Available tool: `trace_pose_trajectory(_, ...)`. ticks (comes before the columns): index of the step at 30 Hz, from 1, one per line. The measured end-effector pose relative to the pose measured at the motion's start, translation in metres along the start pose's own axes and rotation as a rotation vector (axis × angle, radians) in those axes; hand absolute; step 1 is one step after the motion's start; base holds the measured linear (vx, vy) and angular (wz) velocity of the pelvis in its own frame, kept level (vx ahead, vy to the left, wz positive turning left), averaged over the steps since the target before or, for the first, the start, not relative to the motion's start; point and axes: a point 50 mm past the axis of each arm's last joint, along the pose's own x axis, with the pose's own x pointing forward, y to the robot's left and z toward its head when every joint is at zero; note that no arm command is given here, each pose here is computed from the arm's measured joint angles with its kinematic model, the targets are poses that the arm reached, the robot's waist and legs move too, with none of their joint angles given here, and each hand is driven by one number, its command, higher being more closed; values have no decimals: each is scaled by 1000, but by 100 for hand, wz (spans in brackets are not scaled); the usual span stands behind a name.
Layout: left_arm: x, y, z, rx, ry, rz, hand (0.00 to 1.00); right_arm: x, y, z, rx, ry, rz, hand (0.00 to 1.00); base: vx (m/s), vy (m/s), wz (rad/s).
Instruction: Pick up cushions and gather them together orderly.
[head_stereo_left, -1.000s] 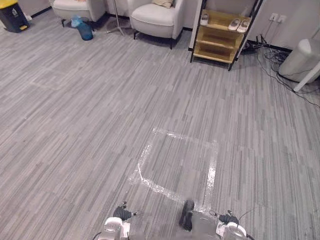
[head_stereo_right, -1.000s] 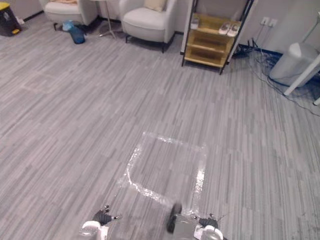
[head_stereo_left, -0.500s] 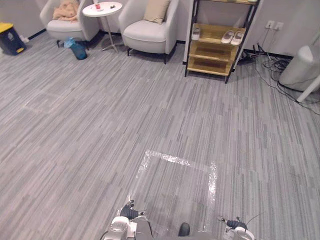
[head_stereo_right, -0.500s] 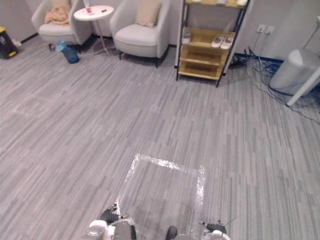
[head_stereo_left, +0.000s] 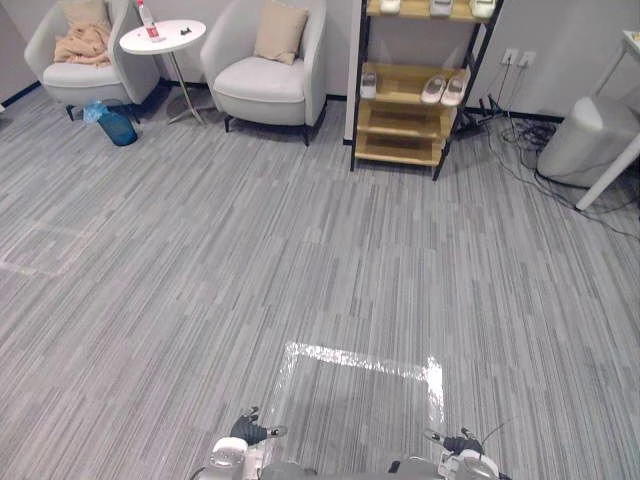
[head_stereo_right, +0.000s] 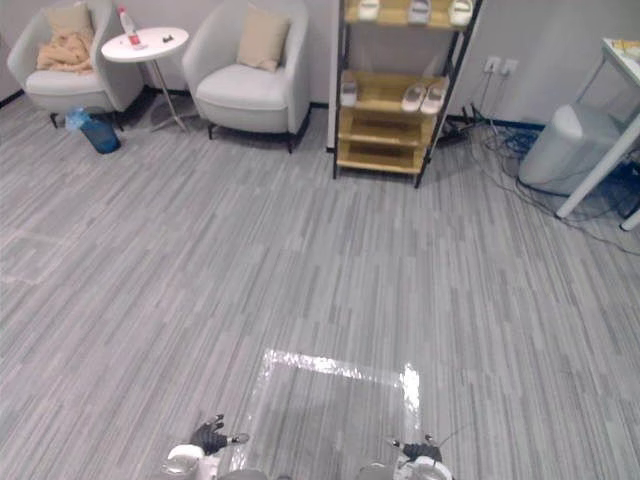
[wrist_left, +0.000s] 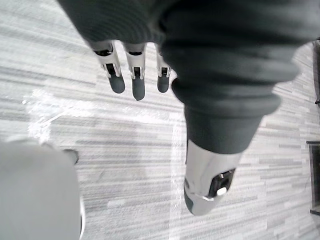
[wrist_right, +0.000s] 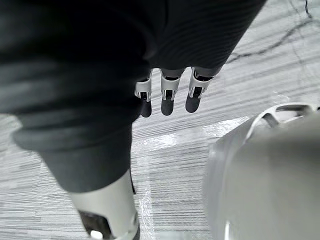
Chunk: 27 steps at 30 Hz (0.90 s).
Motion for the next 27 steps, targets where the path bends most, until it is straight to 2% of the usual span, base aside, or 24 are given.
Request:
trace_pose_trajectory(2,-1,7,-3,5,6,15,0,-2,-4,-12,-5,31,-6,0,323,-177,12)
trace_pose_trajectory(3,-1,2,-3,-1,10,9,0,0,-13,-10,-6,34,-30,0,296,-157,2)
trace_pose_trajectory(9,3,-21,14,-3,-25,-51,0,0,-23,-11,-6,35,-54,0,213,-130,-1)
trace_pose_trajectory(15,3,-26,16,30,-39,-73,0,0,-27,-15,-7,52,-73,0,177,89,-14)
trace_pose_trajectory(21,3,-12,15,41,-34,-41,0,-2,-16,-23,-2,81,-42,0,131,121,6)
trace_pose_trajectory(27,3,-8,12,51,-29,-33,0,-1,-12,-15,15,60,-35,0,19,-34,5)
